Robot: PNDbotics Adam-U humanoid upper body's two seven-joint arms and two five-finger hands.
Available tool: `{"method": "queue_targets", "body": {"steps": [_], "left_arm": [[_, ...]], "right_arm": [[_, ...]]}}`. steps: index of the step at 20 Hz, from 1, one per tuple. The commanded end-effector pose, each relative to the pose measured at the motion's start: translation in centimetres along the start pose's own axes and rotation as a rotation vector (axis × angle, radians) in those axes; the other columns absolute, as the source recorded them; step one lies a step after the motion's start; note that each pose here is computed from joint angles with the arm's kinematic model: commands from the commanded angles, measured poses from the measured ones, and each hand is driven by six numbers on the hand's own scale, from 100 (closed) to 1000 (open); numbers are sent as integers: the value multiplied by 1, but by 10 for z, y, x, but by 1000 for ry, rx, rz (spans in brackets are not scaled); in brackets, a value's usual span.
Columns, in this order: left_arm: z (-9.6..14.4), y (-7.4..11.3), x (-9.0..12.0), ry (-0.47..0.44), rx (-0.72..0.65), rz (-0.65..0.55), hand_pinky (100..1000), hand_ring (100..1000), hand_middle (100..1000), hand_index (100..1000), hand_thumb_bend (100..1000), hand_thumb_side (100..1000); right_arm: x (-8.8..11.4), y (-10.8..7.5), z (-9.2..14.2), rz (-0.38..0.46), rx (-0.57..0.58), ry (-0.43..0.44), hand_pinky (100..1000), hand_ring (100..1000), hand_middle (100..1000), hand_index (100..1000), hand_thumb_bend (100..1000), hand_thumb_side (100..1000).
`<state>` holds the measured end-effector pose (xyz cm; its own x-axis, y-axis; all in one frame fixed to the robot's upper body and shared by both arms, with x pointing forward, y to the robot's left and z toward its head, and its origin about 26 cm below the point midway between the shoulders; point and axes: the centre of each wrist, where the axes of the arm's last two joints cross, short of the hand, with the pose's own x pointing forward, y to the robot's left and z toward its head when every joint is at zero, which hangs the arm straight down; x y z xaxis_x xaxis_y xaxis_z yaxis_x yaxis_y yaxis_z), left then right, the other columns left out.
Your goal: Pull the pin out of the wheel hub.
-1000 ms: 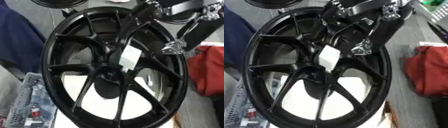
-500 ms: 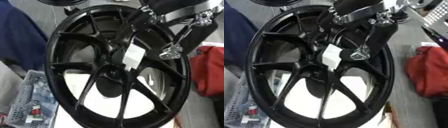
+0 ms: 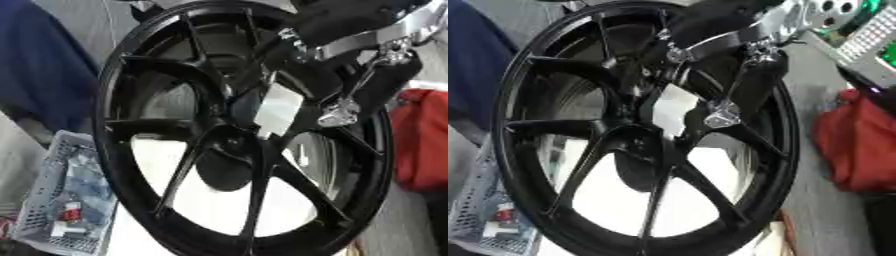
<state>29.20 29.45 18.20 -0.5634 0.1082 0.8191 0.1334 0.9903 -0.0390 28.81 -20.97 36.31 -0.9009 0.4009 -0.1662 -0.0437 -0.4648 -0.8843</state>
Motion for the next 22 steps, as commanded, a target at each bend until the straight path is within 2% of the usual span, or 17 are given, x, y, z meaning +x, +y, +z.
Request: {"method": "queue_targets", "body": {"steps": [1,13,19,21,22], "left_arm": [[-4,0,9,-24,-17,-19,966,522,632,806,230,931],[-2,-1,7,-15,-14,-20,966,519,631,806,232,936],[-2,-2,7,-14,-15,-20,966,518,630,805,230,938],[-2,-2,7,-14,-16,-20,966,518,630,805,230,940],[-2,-3,7,-14,-16,-20,967,517,630,804,229,941]], "right_arm": [[2,-4,6,32,4,21,921,925,887,964,188,100],[1,1,4,41,26,52,921,927,872,952,228,100],[2,4,1,43,38,66,917,921,833,928,217,100],[2,5,1,36,41,77,911,912,802,920,220,100],[2,5,1,32,40,81,901,895,758,891,202,100]]}}
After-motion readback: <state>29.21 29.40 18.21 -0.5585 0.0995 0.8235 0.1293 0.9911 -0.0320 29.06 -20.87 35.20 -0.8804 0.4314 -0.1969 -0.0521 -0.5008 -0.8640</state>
